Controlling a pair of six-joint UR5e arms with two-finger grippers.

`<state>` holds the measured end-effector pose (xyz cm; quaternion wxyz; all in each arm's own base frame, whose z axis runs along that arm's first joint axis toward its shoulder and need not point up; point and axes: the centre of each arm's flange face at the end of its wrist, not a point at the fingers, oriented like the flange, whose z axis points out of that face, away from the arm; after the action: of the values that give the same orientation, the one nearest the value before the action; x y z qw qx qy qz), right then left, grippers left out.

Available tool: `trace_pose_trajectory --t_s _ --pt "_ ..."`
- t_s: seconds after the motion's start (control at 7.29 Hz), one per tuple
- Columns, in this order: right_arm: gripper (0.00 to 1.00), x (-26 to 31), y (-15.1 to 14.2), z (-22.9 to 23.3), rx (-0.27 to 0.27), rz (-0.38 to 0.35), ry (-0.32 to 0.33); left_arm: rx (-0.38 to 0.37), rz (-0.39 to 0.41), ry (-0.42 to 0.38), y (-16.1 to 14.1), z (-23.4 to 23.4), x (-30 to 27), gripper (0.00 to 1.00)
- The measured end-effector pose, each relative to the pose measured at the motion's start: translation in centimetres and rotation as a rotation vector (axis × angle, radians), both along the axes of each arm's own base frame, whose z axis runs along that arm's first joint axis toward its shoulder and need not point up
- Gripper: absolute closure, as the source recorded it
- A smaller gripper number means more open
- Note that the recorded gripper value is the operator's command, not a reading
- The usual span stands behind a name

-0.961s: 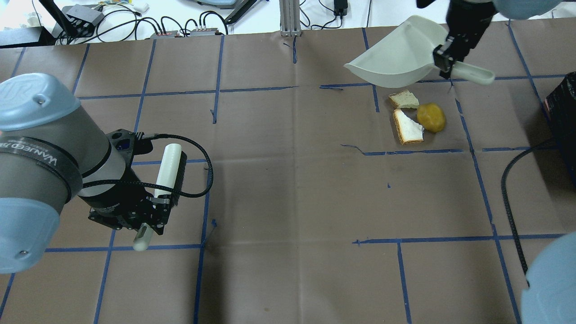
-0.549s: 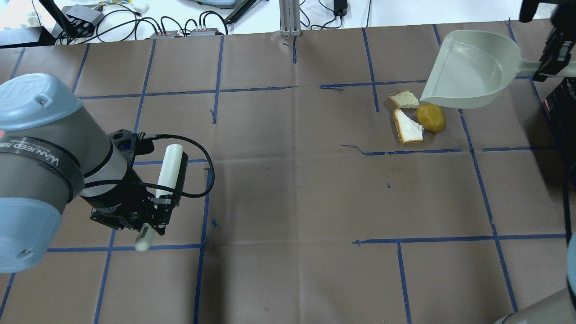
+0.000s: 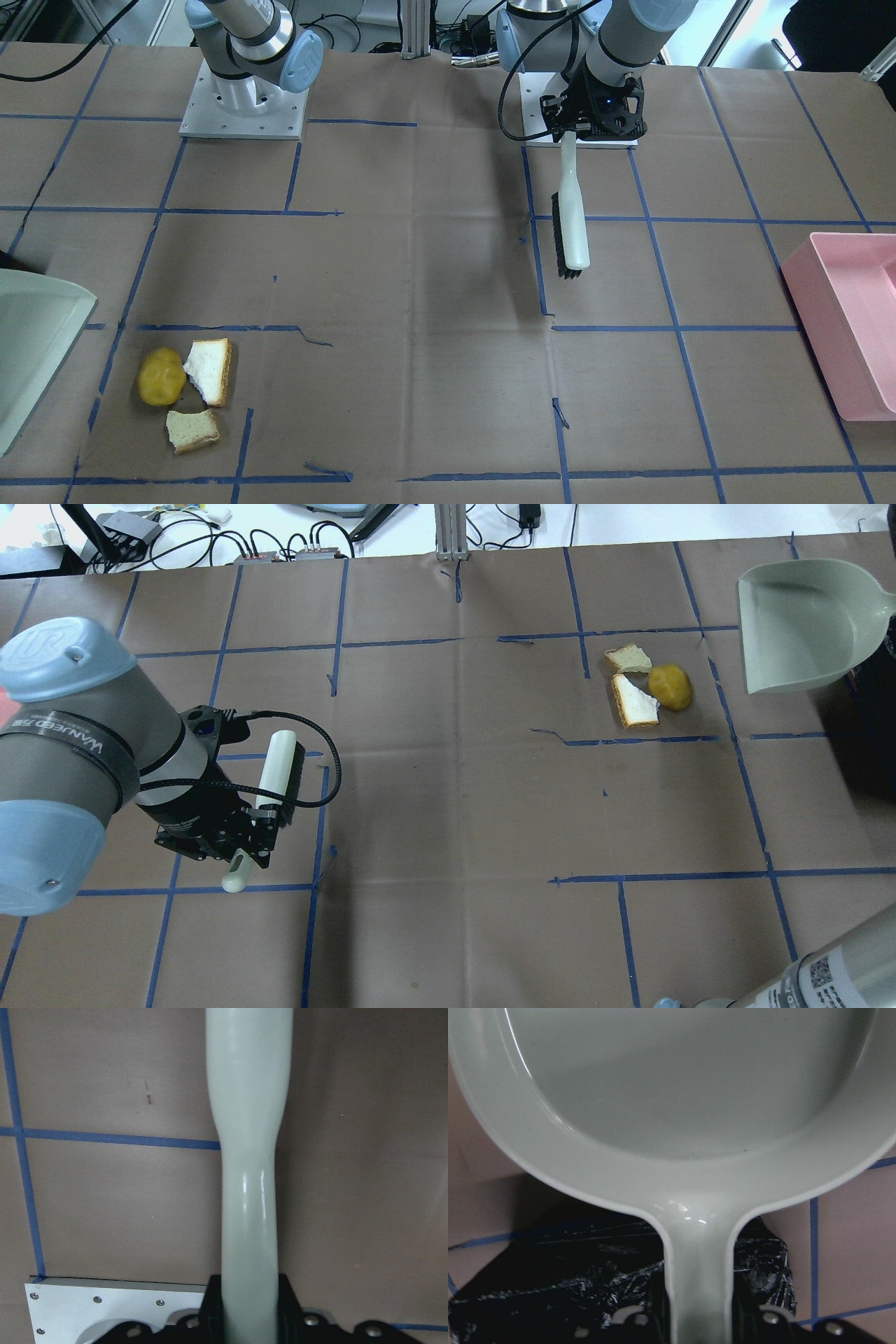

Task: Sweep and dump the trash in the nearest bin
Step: 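Lower the dustpan beside the bread while the left gripper brings the brush over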

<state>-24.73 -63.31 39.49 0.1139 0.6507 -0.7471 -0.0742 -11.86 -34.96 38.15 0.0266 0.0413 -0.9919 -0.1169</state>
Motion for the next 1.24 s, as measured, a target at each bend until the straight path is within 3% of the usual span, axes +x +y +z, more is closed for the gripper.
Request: trace_pose_trajectory --t_s 0.27,0.55,0.96,1.24 --pt "1.0 -2.1 -0.3 -2.5 0.033 0.107 -0.001 -0.007 0.008 0.039 0.1 0.2 -0.4 1.0" --pt "1.0 -1.9 0.3 -5.5 0.055 0.153 -0.017 -0.019 0.01 0.078 -0.1 0.3 -0.8 1.0" --pt "1.0 -1.0 1.0 -8.5 0.029 0.154 -0.001 -0.137 -0.083 0.085 -2.0 0.1 -3.9 1.0" --pt "1.0 -0.4 0.4 -10.1 0.01 0.128 -0.015 -0.163 -0.16 0.088 -2.9 -1.3 -7.6 1.0"
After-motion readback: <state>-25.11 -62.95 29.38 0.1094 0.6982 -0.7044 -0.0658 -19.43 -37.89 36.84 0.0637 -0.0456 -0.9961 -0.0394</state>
